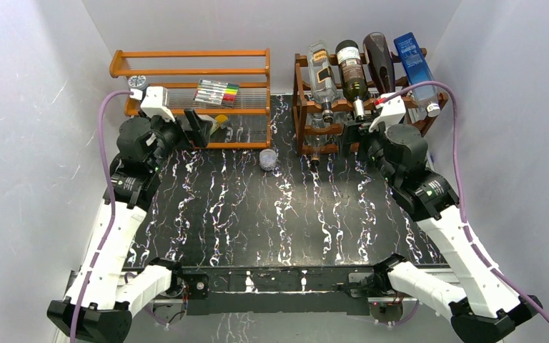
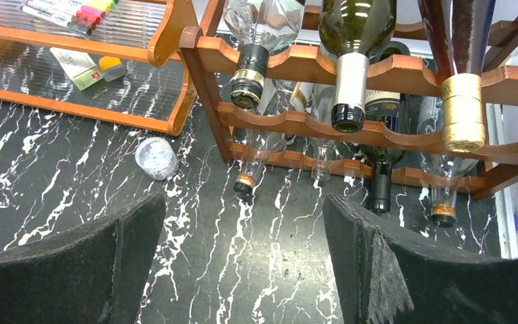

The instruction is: Take the wine bottle off the wine rack

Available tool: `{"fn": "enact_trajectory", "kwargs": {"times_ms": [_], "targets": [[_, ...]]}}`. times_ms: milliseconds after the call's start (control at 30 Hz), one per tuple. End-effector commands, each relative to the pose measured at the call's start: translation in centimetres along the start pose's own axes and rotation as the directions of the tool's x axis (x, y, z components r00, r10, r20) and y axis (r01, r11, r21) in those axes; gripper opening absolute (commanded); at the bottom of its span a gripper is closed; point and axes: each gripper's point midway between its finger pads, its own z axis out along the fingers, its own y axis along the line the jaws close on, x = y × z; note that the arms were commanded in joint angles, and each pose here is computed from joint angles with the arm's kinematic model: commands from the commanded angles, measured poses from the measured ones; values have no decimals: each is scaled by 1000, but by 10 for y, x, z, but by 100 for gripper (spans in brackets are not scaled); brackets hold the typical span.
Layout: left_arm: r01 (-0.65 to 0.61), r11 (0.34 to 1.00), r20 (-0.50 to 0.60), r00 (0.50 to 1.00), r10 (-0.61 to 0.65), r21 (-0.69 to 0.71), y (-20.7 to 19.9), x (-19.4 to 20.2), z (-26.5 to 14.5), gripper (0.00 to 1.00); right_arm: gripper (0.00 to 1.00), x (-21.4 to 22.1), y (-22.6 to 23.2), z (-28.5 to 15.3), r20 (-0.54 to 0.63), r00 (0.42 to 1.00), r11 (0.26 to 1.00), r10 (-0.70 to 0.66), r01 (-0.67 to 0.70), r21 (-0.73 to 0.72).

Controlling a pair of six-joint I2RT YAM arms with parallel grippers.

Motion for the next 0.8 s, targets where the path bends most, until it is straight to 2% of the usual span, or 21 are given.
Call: {"fn": "enact_trajectory", "kwargs": {"times_ms": [0, 333, 600, 767], "targets": [[48, 996, -45, 998, -44, 79, -10, 14, 0, 98, 98, -24, 1, -1, 44, 997, 998, 60, -62, 24], [9, 981, -62, 998, 3, 195, -25, 33, 10, 98, 98, -24, 10, 26, -41, 988, 987, 148, -145, 70], [-73, 977, -96, 991, 93, 199, -21, 72, 9, 98, 98, -22, 25, 67, -138, 986, 994, 96, -88, 60], [-105, 981, -93, 988, 122, 163, -16, 78, 5, 98, 98, -32, 19, 100, -159, 985, 989, 63, -40, 141]]}}
